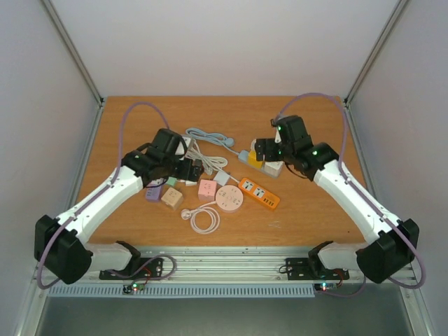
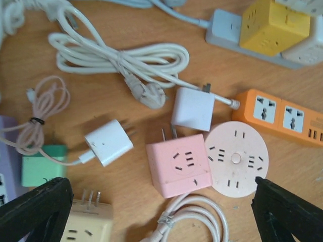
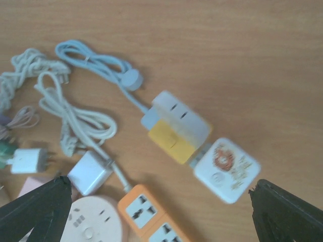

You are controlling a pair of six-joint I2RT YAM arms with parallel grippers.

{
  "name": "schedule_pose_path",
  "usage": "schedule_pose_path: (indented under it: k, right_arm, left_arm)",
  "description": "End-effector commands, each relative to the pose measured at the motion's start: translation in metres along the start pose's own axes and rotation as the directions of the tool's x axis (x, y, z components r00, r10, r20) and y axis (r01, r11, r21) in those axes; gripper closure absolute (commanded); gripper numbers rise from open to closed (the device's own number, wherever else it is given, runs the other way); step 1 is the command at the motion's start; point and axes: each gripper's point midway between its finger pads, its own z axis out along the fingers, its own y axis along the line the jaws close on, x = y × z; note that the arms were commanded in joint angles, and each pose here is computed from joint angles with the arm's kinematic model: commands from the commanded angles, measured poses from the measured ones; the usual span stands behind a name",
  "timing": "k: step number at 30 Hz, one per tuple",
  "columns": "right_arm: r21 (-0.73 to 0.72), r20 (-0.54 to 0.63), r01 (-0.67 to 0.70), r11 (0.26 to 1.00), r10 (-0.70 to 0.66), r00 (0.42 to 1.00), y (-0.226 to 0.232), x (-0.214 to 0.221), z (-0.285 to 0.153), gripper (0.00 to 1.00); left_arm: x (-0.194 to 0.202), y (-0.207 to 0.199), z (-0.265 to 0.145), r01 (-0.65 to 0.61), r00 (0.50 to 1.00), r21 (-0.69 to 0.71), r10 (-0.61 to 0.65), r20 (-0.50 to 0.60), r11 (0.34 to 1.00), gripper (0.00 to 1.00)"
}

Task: Insert the plug

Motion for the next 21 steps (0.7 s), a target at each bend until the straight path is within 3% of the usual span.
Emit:
schedule_pose_path:
  k: [1,9,18,21]
  right_arm:
    - [-0.141,0.09,-0.081,0.987,0.095,0.991,0.033,0.003,-0.006,0.05]
    - [-0.216,0.029,-0.162,0.963,0.172,0.985,0.048,0.054,0.004,0.15]
    - [-0.169,-0.071,-0.203,0.964,0.194,0.978,0.042,0.091,0.024,0.16]
    - [-0.22,-0.073,-0.187,0.957,0.175,0.982,0.049,0.093,0.024,0.13]
  left_arm:
    - [0.017,-0.009,0.016,0.038,0.997,-0.037,-0.04,-0.062,0.999,0.04]
    - [0.046,-0.03,0.067,0.074,0.983,-0.061,-0.084,-0.165,0.995,0.08]
    - [0.073,-0.037,0.107,0.105,0.953,-0.097,-0.128,-0.276,0.99,0.12]
    - [0.077,-0.032,0.112,0.089,0.951,-0.139,-0.125,-0.282,0.986,0.13]
